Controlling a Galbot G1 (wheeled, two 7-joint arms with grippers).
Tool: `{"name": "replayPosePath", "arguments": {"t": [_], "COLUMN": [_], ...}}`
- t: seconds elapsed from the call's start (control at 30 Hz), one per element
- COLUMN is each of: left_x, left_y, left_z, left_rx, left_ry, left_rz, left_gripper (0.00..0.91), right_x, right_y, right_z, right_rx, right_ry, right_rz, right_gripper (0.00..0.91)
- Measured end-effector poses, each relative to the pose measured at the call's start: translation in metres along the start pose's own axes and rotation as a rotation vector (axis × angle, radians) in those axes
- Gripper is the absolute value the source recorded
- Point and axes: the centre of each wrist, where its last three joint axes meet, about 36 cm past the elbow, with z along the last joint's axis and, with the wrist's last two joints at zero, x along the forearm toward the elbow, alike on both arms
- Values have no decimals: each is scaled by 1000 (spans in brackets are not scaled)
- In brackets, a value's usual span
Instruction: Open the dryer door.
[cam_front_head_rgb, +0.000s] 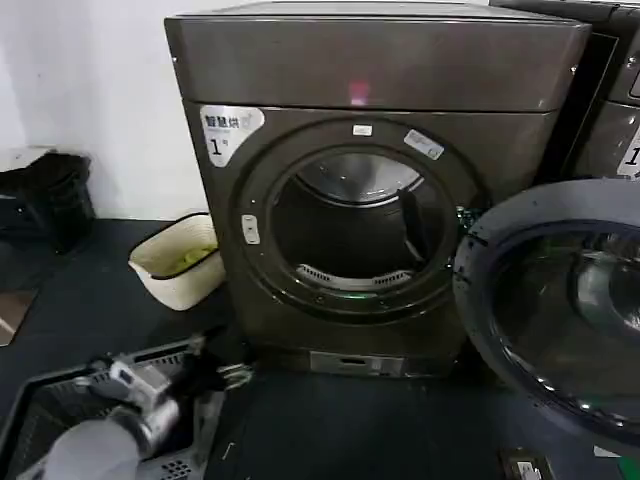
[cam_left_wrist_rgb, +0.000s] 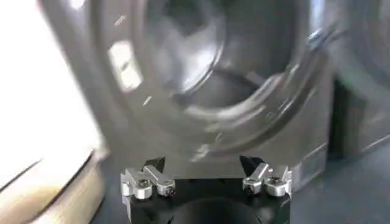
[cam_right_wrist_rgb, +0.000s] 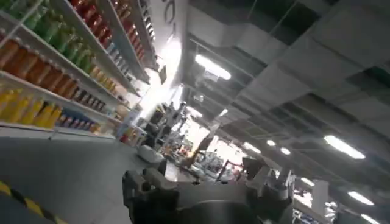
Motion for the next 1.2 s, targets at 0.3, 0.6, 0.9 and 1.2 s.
{"name": "replayPosePath", "arguments": {"t": [0.3, 0.6, 0.9, 1.2], "left_x": [28, 35, 35, 35], "left_y": [39, 81, 115, 146], "left_z": [-2, -14, -17, -4], "left_rx": [108, 263, 559, 821], "left_ry": [276, 597, 812, 953], "left_rz": [-185, -336, -410, -387], "left_gripper": [907, 907, 907, 907], "right_x": [-9, -10, -9, -13], "right_y": [6, 7, 5, -4], "right_z": [-3, 1, 0, 8], "right_rx": [-42, -109, -191, -202], "right_ry": [-10, 11, 2, 5], "right_rz": [-52, -91, -137, -130], "right_gripper": [907, 907, 907, 907]}}
